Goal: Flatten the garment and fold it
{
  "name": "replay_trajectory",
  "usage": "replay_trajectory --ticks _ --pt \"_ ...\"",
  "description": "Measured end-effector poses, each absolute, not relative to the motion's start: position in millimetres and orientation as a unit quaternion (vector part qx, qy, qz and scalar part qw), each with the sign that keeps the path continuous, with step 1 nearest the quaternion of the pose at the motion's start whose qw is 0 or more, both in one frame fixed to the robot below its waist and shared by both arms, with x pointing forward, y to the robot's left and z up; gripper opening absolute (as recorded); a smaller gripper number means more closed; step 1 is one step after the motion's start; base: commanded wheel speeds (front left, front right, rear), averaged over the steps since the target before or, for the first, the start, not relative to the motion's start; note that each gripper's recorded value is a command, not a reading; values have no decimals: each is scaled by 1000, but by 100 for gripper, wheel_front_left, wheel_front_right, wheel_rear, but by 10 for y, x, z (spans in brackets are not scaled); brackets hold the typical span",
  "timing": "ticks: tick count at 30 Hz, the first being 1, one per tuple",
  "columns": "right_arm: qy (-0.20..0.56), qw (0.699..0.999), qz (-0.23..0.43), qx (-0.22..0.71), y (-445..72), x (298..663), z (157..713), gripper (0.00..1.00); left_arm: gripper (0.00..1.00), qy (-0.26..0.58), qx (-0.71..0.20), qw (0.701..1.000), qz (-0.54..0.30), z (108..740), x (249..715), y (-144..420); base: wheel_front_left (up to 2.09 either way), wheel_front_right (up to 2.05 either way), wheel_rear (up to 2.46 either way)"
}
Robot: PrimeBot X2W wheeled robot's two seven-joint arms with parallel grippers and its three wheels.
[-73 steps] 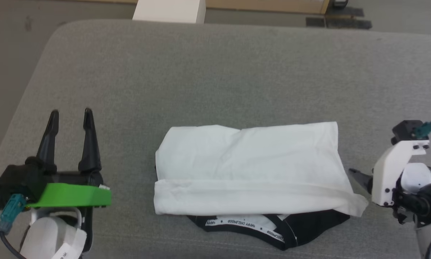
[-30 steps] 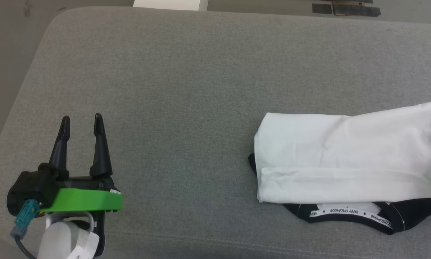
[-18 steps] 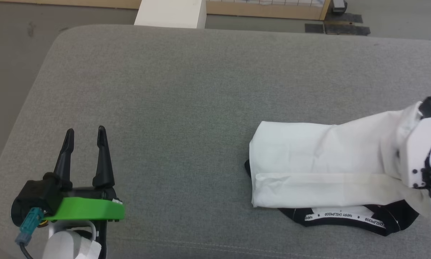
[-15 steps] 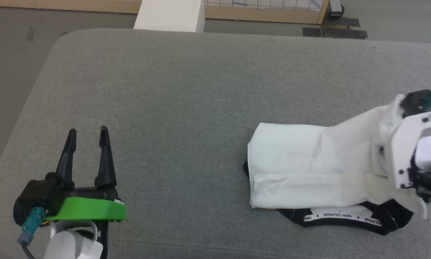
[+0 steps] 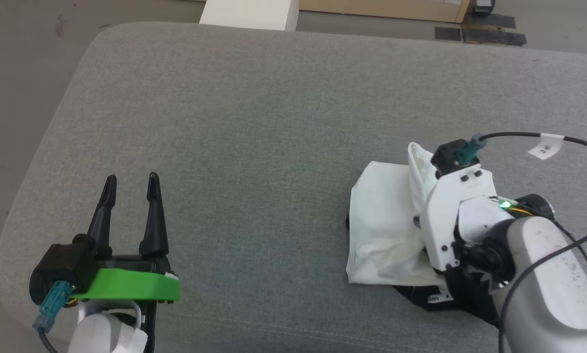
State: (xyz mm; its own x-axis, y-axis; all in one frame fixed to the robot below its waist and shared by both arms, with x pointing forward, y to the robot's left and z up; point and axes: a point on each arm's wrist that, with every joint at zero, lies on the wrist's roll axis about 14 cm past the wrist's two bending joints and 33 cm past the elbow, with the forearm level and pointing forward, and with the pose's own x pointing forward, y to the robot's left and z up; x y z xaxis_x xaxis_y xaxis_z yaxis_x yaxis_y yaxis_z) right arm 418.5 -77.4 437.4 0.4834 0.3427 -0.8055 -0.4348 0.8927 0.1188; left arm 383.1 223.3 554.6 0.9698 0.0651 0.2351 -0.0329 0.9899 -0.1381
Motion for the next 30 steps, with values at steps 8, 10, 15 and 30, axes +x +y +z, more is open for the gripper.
replay_trajectory --ticks 8,10,15,30 --pt "467 849 245 -36 -455 4245 4064 0 100 -102 -63 992 37 5423 3834 2303 0 0 0" --pt "477 842 248 -38 -414 4221 3963 0 100 -98 -63 992 39 5396 3838 2315 0 0 0" --pt "465 847 257 -32 -320 4241 3911 89 100 -94 -63 993 40 5367 3841 2318 0 0 0" --pt "267 922 276 44 -318 4485 5122 100 100 -121 -74 990 8 5555 3862 2114 0 0 0"
